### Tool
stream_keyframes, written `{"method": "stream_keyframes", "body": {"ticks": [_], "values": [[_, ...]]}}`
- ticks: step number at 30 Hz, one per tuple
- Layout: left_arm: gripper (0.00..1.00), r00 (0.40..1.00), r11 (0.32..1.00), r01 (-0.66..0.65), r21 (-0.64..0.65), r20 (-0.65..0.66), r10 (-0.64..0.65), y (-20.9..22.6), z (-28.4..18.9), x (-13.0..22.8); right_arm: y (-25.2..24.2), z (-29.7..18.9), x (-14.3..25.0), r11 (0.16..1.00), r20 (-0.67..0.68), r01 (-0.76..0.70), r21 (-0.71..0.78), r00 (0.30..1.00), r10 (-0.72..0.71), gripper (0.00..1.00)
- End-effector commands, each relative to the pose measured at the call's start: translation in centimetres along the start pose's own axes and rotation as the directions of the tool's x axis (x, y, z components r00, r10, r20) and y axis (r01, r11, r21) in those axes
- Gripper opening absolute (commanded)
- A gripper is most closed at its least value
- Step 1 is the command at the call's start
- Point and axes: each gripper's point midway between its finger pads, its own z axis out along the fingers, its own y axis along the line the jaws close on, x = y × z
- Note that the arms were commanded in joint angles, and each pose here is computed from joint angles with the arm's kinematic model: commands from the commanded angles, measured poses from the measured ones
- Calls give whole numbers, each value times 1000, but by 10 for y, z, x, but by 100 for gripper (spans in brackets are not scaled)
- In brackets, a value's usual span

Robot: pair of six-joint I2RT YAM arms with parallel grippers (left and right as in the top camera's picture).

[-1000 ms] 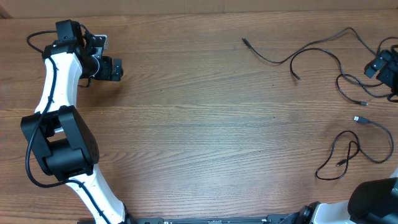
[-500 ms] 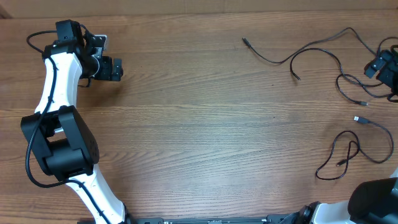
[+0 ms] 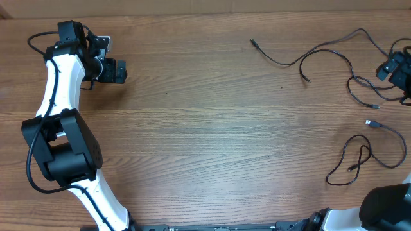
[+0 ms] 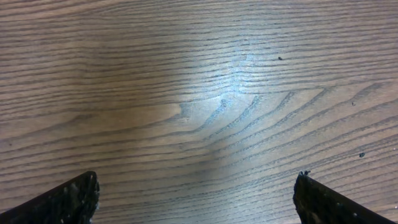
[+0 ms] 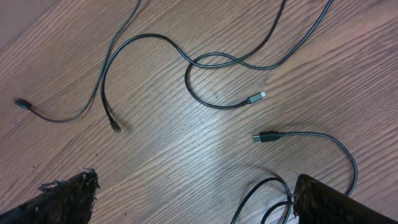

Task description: Untangle cables

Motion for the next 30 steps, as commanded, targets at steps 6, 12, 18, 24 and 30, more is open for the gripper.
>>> {"method": "stream_keyframes", "body": {"ticks": [6, 12, 18, 24, 30], "values": [[99, 999, 999, -32, 22, -8, 32, -8, 8, 0, 3, -4, 0, 1000, 9, 21, -11, 1000, -21, 100], [100, 999, 999, -32, 22, -8, 32, -8, 8, 0, 3, -4, 0, 1000, 9, 21, -11, 1000, -21, 100], [100, 999, 999, -33, 22, -8, 33, -8, 8, 0, 3, -4, 0, 1000, 9, 21, -11, 1000, -21, 100], [100, 999, 999, -33, 22, -8, 33, -8, 8, 0, 3, -4, 0, 1000, 9, 21, -11, 1000, -21, 100], [99, 999, 999, -33, 23, -8, 33, -8, 8, 0, 3, -4, 0, 1000, 9, 21, -11, 1000, -21, 100]]}}
